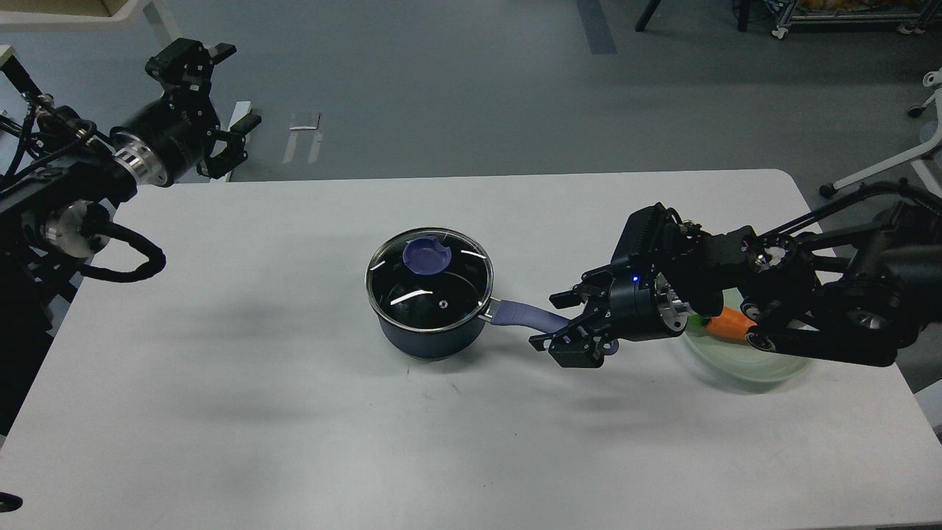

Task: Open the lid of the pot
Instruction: 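Reach the right gripper to the lavender pan handle and grasp it, then move the left gripper over the pan toward the purple lid knob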

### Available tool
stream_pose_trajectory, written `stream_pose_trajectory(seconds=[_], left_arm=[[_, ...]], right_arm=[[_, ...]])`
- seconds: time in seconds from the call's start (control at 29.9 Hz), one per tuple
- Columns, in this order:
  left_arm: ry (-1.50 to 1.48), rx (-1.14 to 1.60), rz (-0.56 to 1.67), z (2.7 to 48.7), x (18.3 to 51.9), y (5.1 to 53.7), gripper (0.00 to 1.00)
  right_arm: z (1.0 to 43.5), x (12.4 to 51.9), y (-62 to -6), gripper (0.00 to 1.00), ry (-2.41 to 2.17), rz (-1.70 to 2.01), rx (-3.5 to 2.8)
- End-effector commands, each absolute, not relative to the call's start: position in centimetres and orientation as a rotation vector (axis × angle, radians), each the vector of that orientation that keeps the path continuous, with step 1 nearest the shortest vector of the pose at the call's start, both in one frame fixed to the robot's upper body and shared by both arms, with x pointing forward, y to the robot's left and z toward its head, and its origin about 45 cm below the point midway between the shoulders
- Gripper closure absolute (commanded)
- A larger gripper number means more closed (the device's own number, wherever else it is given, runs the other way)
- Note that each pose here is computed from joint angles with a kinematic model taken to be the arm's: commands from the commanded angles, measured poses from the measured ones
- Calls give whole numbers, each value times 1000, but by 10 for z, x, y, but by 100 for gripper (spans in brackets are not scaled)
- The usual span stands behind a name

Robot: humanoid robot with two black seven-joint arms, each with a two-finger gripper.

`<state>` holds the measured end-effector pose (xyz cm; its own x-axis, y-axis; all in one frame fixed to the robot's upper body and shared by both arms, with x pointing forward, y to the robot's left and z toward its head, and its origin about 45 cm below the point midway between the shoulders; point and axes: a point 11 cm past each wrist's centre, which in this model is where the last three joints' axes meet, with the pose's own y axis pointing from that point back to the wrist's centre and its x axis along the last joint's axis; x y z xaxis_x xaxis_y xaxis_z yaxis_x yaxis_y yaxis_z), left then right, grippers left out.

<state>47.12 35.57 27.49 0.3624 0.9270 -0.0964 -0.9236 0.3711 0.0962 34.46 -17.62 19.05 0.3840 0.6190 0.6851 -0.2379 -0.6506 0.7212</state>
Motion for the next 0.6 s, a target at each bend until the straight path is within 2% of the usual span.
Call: stream_pose_trajectory(seconds=[0.0, 0.17, 0.57], left_arm=[[142, 25, 1193, 275, 471, 356, 1], [142, 26, 1193, 275, 471, 356, 1], [113, 66, 1136, 272, 470, 338, 1]], right_arm=[[186, 346, -171, 37, 349, 1372, 1842], [185, 350, -172, 51, 346, 1374, 1822], [182, 347, -173, 63, 353, 1362, 1829]])
